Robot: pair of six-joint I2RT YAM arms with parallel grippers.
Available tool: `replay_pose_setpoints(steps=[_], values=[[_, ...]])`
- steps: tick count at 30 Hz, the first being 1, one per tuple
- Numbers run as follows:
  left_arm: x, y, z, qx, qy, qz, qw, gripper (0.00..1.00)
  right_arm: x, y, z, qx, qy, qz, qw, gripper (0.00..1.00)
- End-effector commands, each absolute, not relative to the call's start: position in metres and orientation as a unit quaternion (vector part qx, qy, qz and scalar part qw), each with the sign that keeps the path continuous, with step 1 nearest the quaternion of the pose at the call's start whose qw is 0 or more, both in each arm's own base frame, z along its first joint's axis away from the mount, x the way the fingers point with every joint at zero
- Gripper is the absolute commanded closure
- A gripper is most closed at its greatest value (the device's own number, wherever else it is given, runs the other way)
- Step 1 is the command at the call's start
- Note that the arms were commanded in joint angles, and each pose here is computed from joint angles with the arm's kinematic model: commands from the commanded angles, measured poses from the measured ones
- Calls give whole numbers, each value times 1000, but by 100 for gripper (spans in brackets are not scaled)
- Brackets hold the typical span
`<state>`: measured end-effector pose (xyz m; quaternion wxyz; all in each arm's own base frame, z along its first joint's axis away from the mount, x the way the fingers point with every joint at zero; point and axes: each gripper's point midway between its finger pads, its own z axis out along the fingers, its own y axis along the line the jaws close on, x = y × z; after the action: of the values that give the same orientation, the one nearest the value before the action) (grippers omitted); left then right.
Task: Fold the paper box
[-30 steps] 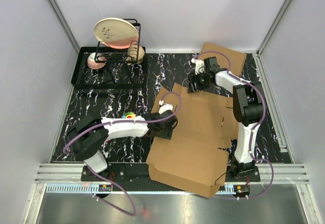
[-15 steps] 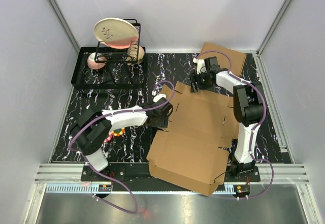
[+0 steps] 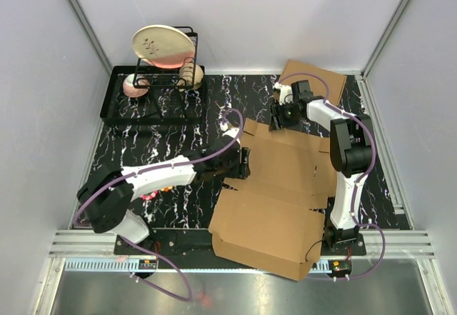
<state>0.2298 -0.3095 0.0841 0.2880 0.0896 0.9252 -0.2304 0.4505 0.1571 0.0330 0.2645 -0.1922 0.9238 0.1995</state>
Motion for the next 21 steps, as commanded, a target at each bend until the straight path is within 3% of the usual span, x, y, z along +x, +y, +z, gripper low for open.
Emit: replay_pose_setpoints(steps=[1, 9, 21], values=[[208, -362, 96, 161, 895, -320, 264, 38, 431, 166, 45, -195, 920, 231, 248, 39], [203, -352, 15, 152, 948, -219, 175, 40, 415, 168, 57, -191, 923, 242, 231, 41], [222, -311, -19, 89, 971, -138, 174, 40, 381, 174, 94, -204, 917, 233, 253, 41]])
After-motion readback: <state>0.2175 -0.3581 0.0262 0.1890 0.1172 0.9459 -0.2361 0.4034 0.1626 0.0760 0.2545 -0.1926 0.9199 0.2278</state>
